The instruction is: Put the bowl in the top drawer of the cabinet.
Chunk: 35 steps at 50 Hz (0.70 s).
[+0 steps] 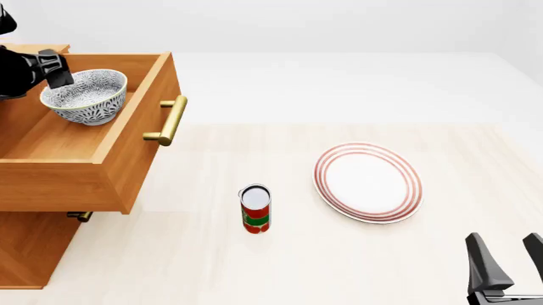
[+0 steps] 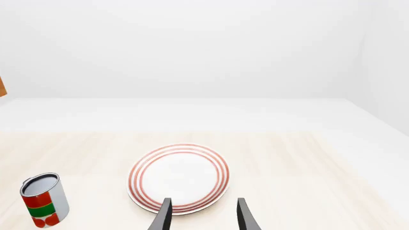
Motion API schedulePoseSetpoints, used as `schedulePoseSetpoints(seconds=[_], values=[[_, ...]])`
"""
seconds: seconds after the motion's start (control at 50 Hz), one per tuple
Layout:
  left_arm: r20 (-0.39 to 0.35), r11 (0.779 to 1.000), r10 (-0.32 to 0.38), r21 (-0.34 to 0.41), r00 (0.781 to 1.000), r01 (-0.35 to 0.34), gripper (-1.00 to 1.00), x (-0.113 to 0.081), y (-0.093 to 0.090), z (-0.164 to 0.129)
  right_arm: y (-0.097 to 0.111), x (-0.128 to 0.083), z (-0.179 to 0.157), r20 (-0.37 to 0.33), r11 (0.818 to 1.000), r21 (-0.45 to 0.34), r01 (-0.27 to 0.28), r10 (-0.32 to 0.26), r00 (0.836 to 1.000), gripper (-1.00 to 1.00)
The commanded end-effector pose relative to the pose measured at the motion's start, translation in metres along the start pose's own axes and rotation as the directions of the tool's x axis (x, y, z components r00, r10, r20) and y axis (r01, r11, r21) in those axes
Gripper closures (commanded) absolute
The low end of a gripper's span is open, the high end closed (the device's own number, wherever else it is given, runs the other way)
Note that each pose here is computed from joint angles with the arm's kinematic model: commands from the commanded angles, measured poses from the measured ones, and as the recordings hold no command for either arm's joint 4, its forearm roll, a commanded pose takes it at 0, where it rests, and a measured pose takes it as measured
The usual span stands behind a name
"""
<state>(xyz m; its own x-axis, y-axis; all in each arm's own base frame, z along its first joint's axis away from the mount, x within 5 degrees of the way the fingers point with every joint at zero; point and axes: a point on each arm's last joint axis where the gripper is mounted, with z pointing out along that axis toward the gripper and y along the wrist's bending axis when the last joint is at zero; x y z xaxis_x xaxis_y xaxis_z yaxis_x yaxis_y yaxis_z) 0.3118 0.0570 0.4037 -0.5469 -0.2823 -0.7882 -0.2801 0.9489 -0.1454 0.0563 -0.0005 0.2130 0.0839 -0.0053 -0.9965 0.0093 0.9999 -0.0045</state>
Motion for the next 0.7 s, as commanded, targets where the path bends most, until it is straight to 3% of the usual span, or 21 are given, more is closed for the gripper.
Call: schedulePoseSetpoints(seconds=[0.02,0.38,0.58,0.7], values=[[0.038,1.000,0.002,-0.002,0.999,-0.002,-1.00,-0.012,0.000,-0.019,0.000,0.000,0.000,0.001,1.000,-0.002,-0.001,0.001,1.000,-1.00],[0.128,0.997,0.037,0.061,0.991,-0.045,-1.00,-0.012,-0.016,-0.082,0.000,0.000,0.000,0.001,1.000,-0.002,-0.001,0.001,1.000,-1.00],[0.179,0.989,0.042,0.129,0.983,-0.065,-1.00,0.009,-0.025,-0.124,0.000,0.000,0.000,0.001,1.000,-0.002,-0.001,0.001,1.000,-1.00],[0.192,0.984,0.028,0.170,0.981,-0.062,-1.00,0.022,-0.029,-0.134,0.000,0.000,0.000,0.001,1.000,-0.002,-0.001,0.001,1.000,-1.00]])
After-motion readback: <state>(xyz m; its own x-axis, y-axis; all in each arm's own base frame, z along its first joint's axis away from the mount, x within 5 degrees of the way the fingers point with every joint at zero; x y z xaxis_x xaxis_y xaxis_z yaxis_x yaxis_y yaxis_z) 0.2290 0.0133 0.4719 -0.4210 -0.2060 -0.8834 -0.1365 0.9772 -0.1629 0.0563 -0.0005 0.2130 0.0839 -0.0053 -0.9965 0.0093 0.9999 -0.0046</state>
